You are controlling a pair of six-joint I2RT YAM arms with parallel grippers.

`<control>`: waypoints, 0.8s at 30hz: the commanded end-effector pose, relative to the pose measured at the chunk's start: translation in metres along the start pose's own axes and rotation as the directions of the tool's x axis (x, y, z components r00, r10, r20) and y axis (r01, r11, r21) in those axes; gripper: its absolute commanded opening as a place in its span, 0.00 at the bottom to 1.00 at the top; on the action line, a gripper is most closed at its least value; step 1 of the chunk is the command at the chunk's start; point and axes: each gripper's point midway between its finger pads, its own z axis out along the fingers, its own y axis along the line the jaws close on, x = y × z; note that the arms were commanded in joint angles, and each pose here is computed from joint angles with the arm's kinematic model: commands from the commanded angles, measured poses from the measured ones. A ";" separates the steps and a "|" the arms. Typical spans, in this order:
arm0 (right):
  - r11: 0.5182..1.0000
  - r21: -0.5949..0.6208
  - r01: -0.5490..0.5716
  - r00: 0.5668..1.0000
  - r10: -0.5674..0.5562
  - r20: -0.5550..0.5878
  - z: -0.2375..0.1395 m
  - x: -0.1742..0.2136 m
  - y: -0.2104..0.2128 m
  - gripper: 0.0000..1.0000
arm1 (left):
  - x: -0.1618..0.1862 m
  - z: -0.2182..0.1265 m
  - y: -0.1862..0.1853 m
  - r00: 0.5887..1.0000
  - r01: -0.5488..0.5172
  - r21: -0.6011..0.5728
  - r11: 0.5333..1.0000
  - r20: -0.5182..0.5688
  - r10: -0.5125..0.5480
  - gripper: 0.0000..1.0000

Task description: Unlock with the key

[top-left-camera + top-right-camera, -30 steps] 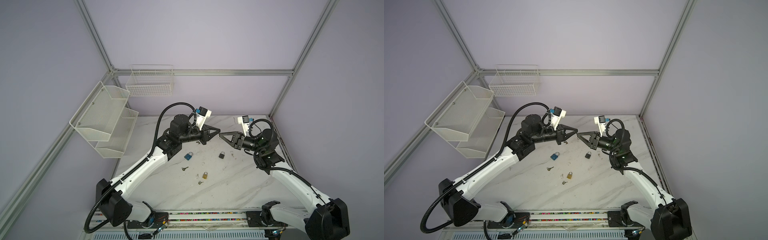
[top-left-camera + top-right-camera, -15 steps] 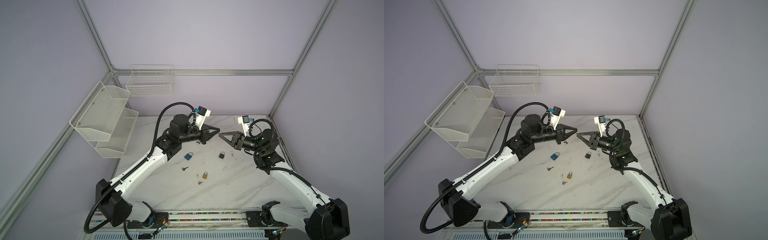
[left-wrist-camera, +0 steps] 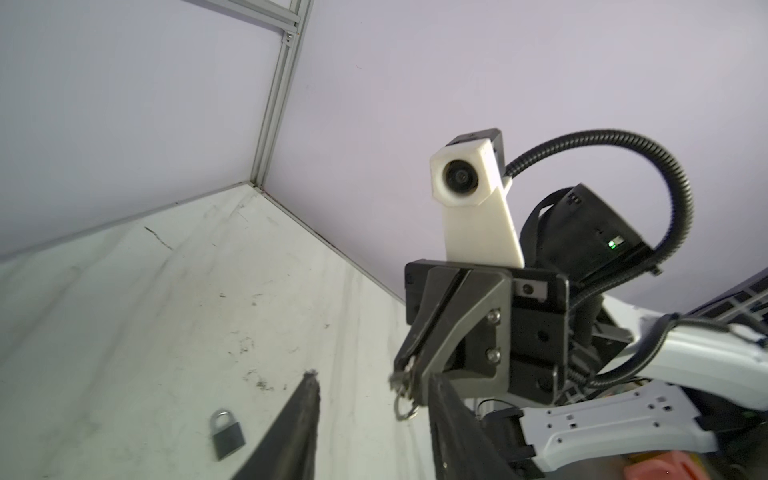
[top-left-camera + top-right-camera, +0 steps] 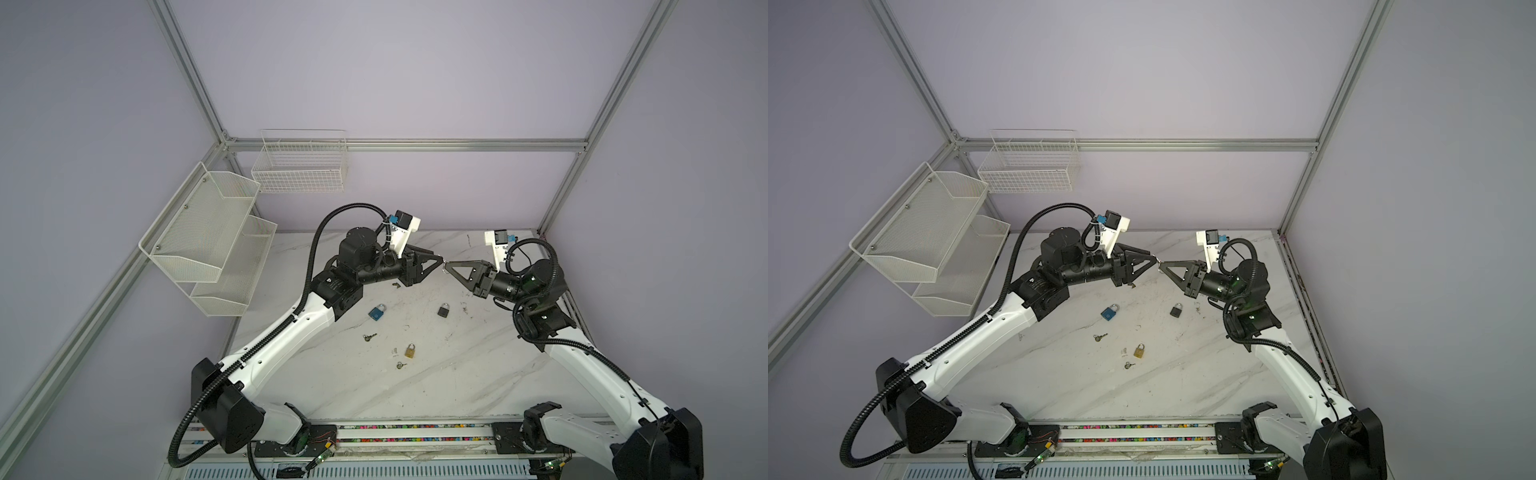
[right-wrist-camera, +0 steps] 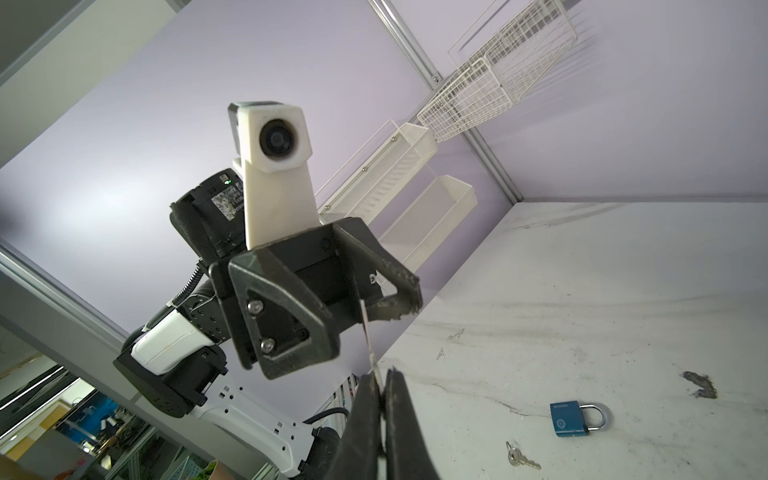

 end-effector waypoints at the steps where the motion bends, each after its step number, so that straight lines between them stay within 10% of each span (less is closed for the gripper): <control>1: 0.999 0.042 -0.027 0.999 0.025 0.043 -0.010 -0.006 -0.003 0.00 | -0.058 -0.020 -0.019 0.986 -0.055 0.000 0.998 0.157 0.054 0.63; 9: 0.921 0.376 -0.100 0.994 0.075 0.081 -0.036 0.007 -0.065 0.00 | -0.034 -0.007 0.037 0.974 0.128 -0.173 0.977 0.208 -0.091 0.73; 24: 0.601 0.726 -0.334 0.932 0.326 0.159 -0.119 0.086 -0.184 0.00 | 0.142 0.088 0.118 0.944 0.137 -0.497 0.857 -0.196 -0.264 0.72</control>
